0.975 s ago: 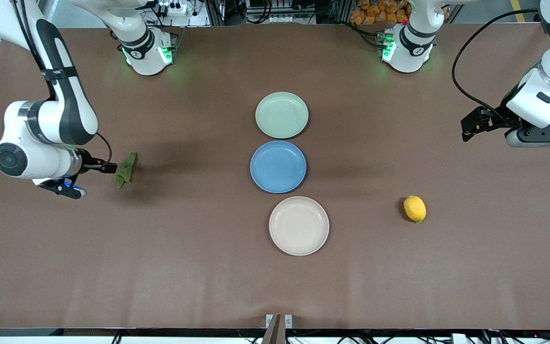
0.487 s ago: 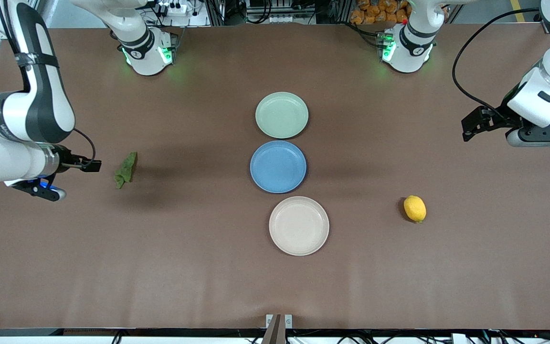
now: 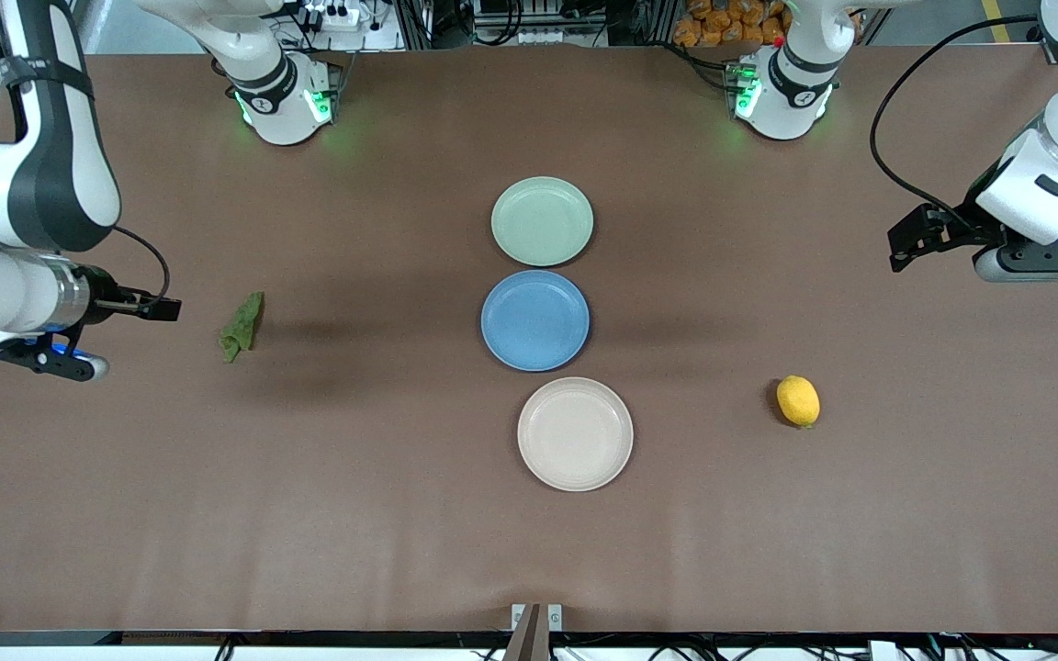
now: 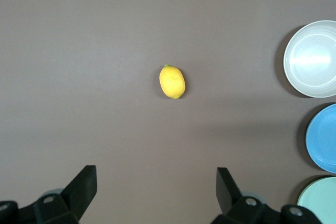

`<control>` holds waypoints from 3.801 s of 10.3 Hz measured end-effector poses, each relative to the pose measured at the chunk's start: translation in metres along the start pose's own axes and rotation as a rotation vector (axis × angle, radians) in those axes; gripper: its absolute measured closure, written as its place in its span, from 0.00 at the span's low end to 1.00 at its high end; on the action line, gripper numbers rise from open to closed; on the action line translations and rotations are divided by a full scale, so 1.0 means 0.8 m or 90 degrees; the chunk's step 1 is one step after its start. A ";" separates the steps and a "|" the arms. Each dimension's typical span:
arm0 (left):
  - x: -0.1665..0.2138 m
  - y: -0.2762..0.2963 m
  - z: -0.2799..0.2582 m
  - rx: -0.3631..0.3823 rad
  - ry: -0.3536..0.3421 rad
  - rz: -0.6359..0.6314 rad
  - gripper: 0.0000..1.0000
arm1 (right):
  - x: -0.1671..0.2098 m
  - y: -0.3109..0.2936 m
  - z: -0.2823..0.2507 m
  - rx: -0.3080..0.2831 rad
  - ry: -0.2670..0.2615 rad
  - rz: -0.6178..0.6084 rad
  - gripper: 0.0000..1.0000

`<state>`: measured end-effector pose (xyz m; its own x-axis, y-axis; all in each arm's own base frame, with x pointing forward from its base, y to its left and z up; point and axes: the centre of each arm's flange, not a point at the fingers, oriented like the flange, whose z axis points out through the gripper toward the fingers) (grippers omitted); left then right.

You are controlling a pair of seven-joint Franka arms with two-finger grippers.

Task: Pick lemon and lettuce from plates

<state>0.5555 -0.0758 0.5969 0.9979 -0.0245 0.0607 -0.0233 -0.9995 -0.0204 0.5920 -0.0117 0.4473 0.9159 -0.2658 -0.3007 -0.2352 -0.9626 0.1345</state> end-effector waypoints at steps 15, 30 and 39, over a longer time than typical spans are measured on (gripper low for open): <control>0.000 0.000 0.001 0.000 -0.001 0.000 0.00 | -0.101 0.024 -0.172 0.033 0.124 -0.047 0.00; 0.001 -0.001 -0.002 0.000 0.003 -0.001 0.00 | -0.098 0.019 -0.190 0.080 0.153 -0.052 0.00; 0.001 -0.001 -0.002 0.000 0.003 -0.001 0.00 | -0.095 0.026 -0.190 0.081 0.152 -0.045 0.00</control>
<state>0.5564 -0.0749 0.5985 0.9976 -0.0228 0.0651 -0.0216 -0.9996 -0.0197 0.5666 -0.0033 0.6163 0.9788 -0.1920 -0.0718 -0.1928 -0.9812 -0.0035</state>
